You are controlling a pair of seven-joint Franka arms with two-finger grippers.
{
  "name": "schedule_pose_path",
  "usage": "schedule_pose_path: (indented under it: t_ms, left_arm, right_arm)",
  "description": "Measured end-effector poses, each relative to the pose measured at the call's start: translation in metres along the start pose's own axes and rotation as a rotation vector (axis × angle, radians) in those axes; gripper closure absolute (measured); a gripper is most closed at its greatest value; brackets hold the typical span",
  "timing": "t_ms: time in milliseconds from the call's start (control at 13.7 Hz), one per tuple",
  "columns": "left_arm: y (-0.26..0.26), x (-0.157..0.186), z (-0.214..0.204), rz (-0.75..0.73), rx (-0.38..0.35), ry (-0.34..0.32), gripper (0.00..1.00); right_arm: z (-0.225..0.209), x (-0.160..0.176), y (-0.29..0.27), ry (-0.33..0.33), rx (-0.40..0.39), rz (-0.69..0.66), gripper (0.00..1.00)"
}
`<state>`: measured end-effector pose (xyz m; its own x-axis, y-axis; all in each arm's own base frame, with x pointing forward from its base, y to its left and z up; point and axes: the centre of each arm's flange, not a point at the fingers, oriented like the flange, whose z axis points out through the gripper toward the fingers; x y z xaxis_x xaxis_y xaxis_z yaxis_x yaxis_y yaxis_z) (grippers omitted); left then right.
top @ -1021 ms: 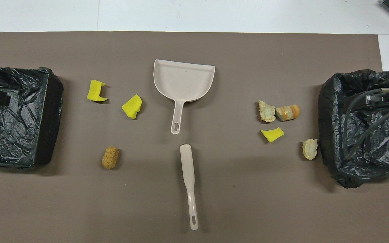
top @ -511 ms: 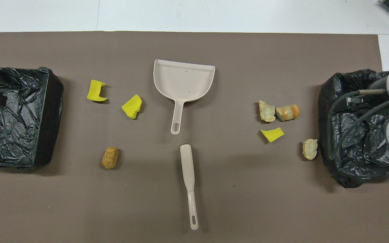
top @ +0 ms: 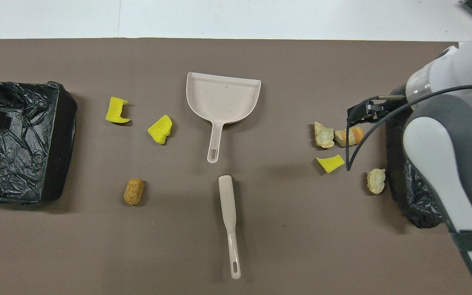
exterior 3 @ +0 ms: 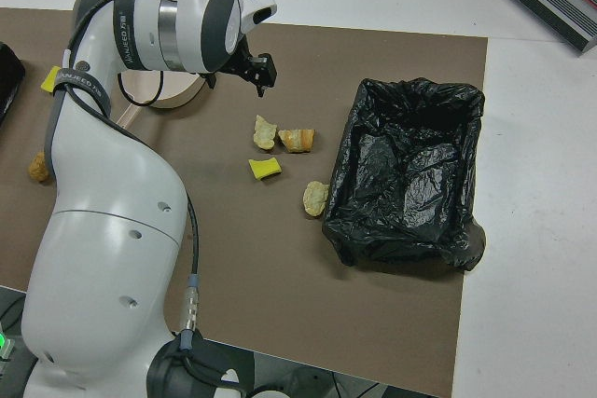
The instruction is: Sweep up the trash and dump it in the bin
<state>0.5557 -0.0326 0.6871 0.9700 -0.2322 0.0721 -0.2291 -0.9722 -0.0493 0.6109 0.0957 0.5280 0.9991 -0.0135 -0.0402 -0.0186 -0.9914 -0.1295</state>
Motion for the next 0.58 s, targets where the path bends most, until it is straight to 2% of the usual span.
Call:
schedule_pose_path:
  t_ms: [219, 584]
  left_arm:
    - [0.005, 0.001, 0.000, 0.010, -0.002, -0.001, 0.00]
    - [0.024, 0.003, 0.001, 0.041, -0.017, 0.001, 0.00]
  right_arm:
    - [0.031, 0.008, -0.039, 0.002, -0.004, 0.023, 0.00]
    - [0.054, 0.018, -0.058, 0.023, -0.002, 0.040, 0.00]
